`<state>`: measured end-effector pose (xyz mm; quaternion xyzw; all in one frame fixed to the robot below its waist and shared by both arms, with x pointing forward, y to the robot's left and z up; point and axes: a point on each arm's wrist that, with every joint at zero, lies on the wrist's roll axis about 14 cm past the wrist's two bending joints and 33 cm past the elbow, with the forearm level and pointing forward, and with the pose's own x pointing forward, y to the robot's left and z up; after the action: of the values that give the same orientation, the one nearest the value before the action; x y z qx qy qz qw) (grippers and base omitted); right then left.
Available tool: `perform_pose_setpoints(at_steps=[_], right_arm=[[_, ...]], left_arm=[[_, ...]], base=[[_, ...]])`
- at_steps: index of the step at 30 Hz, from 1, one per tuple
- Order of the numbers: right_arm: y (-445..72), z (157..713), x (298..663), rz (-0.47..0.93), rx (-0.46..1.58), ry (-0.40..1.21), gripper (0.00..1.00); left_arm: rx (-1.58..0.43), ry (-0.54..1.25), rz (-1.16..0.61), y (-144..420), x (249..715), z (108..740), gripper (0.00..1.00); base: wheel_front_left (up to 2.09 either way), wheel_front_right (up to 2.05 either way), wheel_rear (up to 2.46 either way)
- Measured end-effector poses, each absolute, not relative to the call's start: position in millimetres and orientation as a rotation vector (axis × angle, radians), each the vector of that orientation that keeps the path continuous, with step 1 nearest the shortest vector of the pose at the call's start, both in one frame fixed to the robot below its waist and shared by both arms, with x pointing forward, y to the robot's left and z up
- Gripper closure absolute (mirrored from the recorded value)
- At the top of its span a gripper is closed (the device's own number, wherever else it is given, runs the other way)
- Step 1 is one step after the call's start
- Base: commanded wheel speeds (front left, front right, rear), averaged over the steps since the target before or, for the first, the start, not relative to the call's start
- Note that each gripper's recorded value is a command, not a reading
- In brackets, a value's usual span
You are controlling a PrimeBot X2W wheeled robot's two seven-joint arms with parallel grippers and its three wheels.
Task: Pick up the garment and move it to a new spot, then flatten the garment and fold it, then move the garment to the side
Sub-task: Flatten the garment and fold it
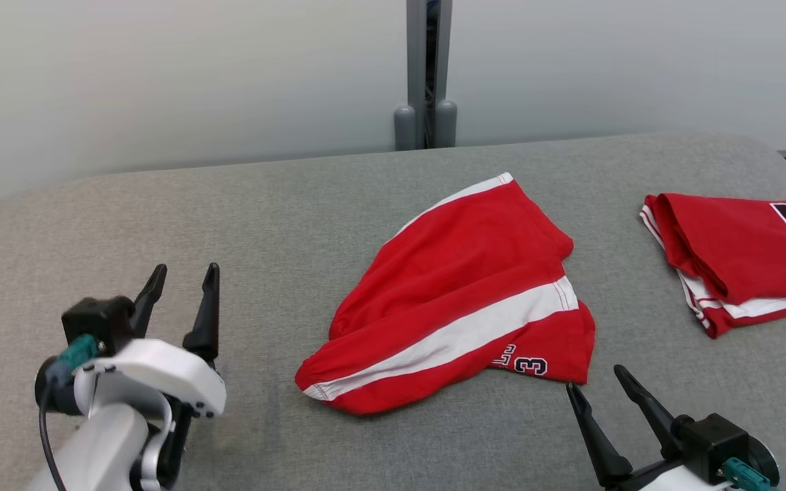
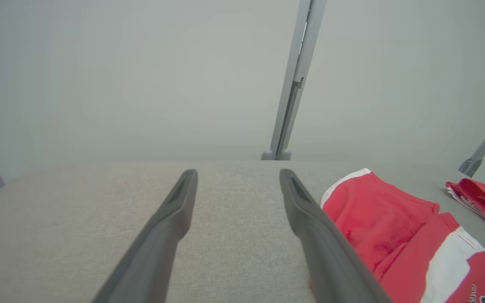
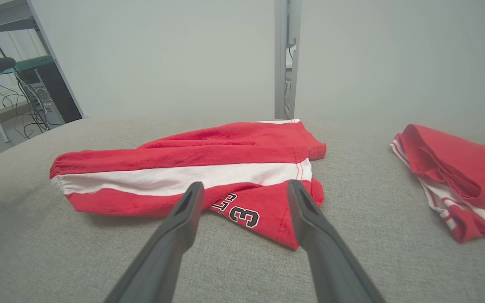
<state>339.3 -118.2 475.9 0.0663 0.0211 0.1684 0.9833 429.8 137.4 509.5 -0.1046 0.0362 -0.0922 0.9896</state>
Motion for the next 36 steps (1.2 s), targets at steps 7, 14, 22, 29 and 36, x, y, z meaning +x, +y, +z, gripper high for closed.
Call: perform_pose_setpoints(at_steps=[7,14,22,29,36], right_arm=[[-109,483,342,0.351,0.153,0.021,0.0],[-108,484,336,0.335,0.176,0.017,0.0],[-113,492,330,0.303,0.158,-0.022,0.0],[-111,498,326,0.301,0.15,-0.045,0.0],[-111,497,323,0.295,0.153,-0.042,0.0]], left_arm=[[-0.264,-0.036,-0.077,146,385,524,0.0],[-0.252,-0.082,0.02,160,351,523,0.0],[-0.157,-0.09,0.018,153,323,514,0.0],[-0.117,-0.055,0.001,148,313,499,0.0],[-0.083,-0.034,-0.023,145,313,491,0.0]], base=[[0.0,0.0,0.0],[0.0,0.0,0.0],[0.0,0.0,0.0],[0.0,0.0,0.0],[0.0,0.0,0.0]])
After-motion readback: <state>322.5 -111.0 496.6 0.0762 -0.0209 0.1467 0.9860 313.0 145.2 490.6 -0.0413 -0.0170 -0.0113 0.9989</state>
